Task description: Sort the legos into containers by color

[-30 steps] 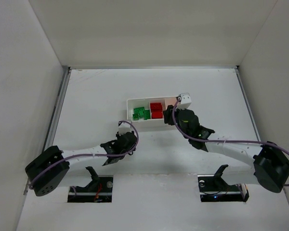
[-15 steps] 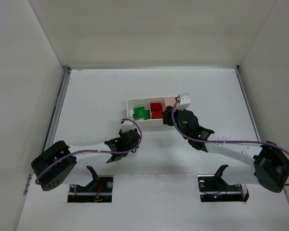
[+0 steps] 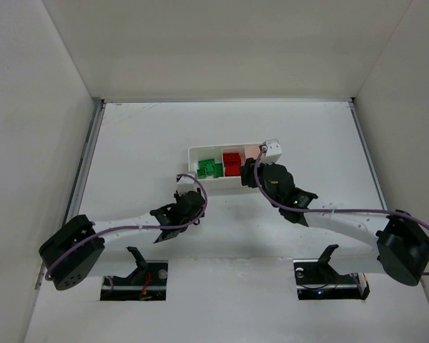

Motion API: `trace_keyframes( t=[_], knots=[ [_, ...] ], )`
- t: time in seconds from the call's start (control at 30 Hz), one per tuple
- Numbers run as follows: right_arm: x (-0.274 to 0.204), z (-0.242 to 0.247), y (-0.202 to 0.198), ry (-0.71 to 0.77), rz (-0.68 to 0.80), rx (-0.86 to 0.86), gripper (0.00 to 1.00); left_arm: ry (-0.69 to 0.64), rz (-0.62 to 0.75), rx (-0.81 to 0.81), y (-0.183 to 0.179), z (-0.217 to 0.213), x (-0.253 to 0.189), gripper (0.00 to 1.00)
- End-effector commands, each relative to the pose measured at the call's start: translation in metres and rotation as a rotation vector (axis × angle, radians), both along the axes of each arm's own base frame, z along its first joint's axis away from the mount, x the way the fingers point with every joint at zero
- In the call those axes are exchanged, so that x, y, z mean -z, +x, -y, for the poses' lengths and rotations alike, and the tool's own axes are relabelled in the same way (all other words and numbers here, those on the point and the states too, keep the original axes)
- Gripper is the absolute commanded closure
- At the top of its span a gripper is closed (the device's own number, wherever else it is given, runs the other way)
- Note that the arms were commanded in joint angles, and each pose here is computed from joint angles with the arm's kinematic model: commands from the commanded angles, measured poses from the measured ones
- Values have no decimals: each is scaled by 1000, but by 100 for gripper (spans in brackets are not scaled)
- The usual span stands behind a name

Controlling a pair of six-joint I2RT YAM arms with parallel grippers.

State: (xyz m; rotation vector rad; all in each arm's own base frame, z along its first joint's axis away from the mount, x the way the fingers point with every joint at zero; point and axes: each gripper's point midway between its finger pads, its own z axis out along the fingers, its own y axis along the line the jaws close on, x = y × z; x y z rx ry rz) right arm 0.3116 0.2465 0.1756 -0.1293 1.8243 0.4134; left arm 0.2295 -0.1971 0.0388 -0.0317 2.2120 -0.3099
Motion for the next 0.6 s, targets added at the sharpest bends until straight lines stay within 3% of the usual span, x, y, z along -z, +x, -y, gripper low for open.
trace_keyframes(
  t=[0.0,0.2,0.57],
  knots=[
    [-18,-9,-1,62,46,-8,45,10,19,-12,2,-7,-1,69],
    [-18,-11,-2,62,45,-13,44,20,5,19,2,5,0,49],
    [-30,-4,-10,99,67,-10,43,41,-29,1,1,7,13,54]
  ],
)
